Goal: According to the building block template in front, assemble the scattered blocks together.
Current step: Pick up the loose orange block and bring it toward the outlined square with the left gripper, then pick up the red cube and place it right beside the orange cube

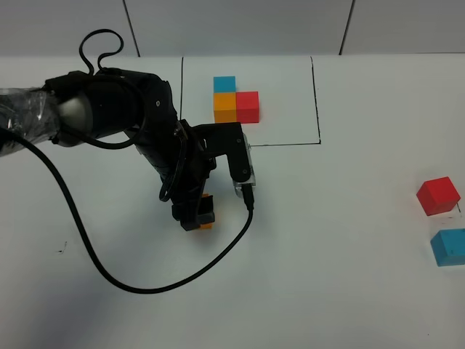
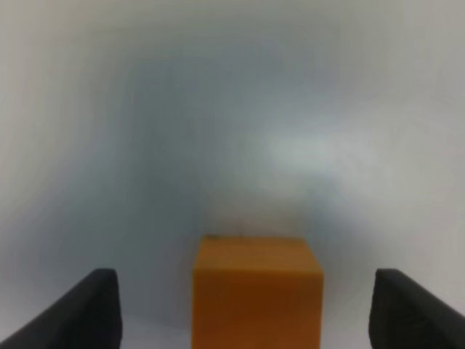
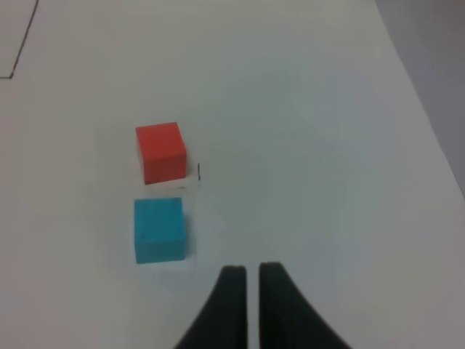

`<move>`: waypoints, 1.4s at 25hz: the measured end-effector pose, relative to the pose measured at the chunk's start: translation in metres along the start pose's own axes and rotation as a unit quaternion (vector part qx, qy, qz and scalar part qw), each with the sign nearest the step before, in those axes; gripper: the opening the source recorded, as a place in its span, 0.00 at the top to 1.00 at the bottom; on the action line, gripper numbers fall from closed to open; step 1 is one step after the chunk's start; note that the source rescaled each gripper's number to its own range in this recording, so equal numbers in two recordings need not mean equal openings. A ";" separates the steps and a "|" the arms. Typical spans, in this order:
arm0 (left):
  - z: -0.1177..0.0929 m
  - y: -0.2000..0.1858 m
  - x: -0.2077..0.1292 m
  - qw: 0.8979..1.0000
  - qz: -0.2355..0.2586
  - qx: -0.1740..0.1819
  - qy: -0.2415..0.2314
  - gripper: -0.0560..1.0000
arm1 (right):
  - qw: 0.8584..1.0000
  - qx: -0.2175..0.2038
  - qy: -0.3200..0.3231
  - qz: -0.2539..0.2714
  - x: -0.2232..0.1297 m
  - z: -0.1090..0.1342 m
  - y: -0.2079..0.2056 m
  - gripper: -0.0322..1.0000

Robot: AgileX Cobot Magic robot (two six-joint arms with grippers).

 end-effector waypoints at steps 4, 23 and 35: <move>-0.002 -0.025 0.009 1.000 -0.022 0.015 0.002 0.05 | 1.000 0.000 0.000 0.000 0.000 0.000 0.000 0.96; -0.011 -0.062 0.011 0.977 -0.033 0.002 -0.211 0.94 | 1.000 0.000 0.000 0.000 0.000 0.000 0.000 0.96; 0.014 -0.078 0.012 0.893 -0.084 0.070 -0.436 0.95 | 1.000 0.000 0.000 0.000 0.000 0.000 0.000 0.96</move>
Point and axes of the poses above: a point on each arm's last joint axis where the gripper is mounted, y pointing out along that axis toward the gripper, z along the wrist's bending axis when the last joint is at zero, x = y × z, the point moved 5 cm from there along y, pointing out along that axis toward the gripper, and after that the axes turned 13 degrees about -y, right-handed, at the moved point
